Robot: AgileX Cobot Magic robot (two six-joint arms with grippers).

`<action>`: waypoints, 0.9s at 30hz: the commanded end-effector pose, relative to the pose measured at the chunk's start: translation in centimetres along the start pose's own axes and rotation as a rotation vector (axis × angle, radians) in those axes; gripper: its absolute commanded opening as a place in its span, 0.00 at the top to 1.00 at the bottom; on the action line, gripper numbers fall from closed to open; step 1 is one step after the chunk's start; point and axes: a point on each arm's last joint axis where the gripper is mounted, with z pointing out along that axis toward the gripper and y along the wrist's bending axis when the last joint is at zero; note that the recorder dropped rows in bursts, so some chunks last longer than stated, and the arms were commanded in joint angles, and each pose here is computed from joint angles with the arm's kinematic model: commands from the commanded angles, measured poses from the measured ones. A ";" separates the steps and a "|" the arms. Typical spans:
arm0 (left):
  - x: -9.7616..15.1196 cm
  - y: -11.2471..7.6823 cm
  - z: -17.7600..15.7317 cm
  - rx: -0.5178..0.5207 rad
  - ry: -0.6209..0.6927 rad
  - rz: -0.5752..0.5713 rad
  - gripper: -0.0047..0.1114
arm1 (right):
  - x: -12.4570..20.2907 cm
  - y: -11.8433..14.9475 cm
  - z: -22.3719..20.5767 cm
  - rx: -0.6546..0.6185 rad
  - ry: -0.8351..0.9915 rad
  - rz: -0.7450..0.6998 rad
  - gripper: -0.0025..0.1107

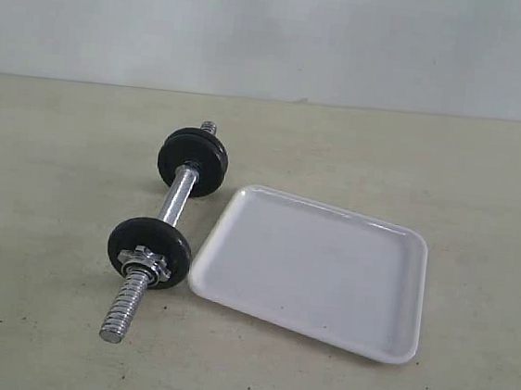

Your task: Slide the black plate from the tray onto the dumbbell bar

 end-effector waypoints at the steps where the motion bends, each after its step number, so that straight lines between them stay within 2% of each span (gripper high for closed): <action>1: 0.1 0.0 0.0 0.001 0.001 -0.016 0.92 | 0.2 -0.8 -0.1 0.135 0.029 -0.006 0.96; 5: 0.1 0.0 0.0 0.001 0.001 -0.016 0.92 | 1.2 -1.0 -0.2 0.180 0.134 0.011 0.96; 11: 0.1 0.0 0.0 0.001 0.001 -0.014 0.92 | 1.9 -1.0 -0.3 0.182 0.209 0.022 0.96; 27: 0.1 0.0 0.0 0.001 0.000 -0.011 0.92 | 1.9 -0.8 -0.3 0.143 0.211 0.018 0.96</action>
